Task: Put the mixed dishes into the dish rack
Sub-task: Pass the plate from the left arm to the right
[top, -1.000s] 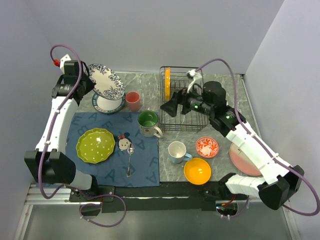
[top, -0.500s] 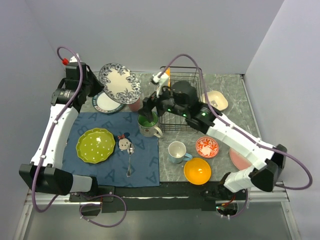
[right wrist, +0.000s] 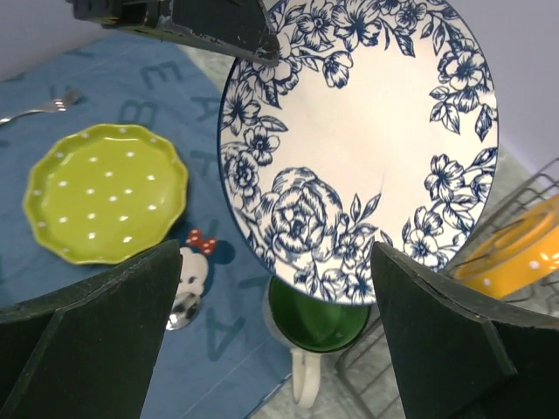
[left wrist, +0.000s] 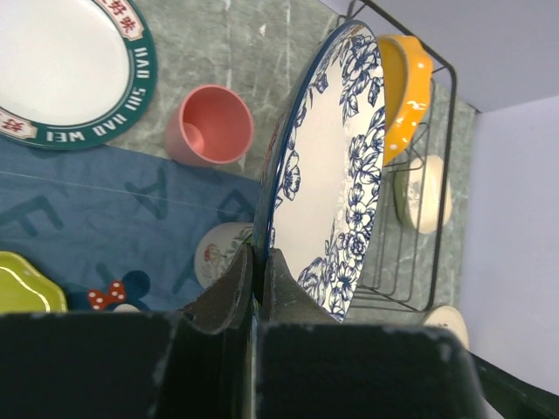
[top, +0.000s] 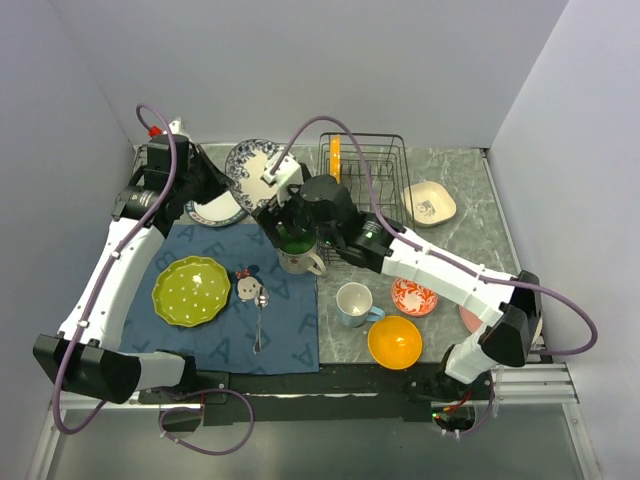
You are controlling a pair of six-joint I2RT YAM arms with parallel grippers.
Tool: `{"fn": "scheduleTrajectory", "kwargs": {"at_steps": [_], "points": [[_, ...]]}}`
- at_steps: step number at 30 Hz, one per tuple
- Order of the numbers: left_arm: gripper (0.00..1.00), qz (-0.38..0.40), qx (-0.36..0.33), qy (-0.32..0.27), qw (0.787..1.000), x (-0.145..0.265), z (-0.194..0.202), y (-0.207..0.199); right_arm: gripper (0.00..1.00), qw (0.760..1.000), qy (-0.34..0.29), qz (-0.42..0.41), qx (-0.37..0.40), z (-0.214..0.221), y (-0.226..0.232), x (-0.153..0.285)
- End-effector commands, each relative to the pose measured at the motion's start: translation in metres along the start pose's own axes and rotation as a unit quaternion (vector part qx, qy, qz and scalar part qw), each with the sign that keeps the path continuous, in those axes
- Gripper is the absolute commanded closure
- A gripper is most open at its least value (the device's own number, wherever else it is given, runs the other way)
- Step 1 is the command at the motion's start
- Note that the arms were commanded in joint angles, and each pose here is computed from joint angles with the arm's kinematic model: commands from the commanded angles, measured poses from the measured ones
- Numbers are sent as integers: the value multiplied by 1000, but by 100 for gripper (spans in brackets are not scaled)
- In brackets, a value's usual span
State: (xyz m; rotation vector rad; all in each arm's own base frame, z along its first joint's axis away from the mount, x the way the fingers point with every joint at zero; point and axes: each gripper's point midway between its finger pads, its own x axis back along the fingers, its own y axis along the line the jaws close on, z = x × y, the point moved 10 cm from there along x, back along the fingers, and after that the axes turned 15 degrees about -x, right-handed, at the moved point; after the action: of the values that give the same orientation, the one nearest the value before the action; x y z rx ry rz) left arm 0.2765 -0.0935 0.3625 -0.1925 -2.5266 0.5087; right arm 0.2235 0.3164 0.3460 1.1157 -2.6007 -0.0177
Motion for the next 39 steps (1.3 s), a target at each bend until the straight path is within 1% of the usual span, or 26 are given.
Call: {"fn": "scheduleTrajectory", "kwargs": {"at_steps": [1, 4, 9, 13, 16, 17, 19, 22, 26, 33, 39], "points": [[99, 86, 40, -111, 989, 34, -36, -28, 4, 997, -54, 44, 37, -24, 6, -5], [99, 84, 45, -110, 989, 32, -35, -28, 5, 995, -50, 57, 60, -20, 14, -13], [99, 82, 51, -104, 990, 31, -32, -29, 6, 993, -60, 51, 93, -17, 35, -23], [99, 84, 53, -104, 990, 33, -34, -30, 8, 990, -56, 67, 113, -7, 45, -38], [99, 87, 54, -102, 990, 35, -34, -32, 10, 987, -66, 94, 115, -1, 45, -47], [99, 89, 53, -101, 990, 36, -34, -32, 11, 984, -66, 118, 119, 2, 41, -49], [99, 91, 52, -98, 990, 36, -33, -32, 11, 979, -86, 144, 116, 4, 39, -57], [99, 88, 45, -96, 990, 38, -34, -32, 12, 972, -93, 174, 124, 7, 36, -64], [99, 87, 45, -94, 991, 38, -34, -32, 15, 970, -85, 181, 137, 16, 35, -70], [99, 83, 47, -94, 991, 36, -34, -31, 22, 968, -78, 193, 137, 26, 31, -72], [99, 84, 49, -99, 990, 38, -36, -32, 25, 962, -78, 219, 144, 36, 26, -73]]}}
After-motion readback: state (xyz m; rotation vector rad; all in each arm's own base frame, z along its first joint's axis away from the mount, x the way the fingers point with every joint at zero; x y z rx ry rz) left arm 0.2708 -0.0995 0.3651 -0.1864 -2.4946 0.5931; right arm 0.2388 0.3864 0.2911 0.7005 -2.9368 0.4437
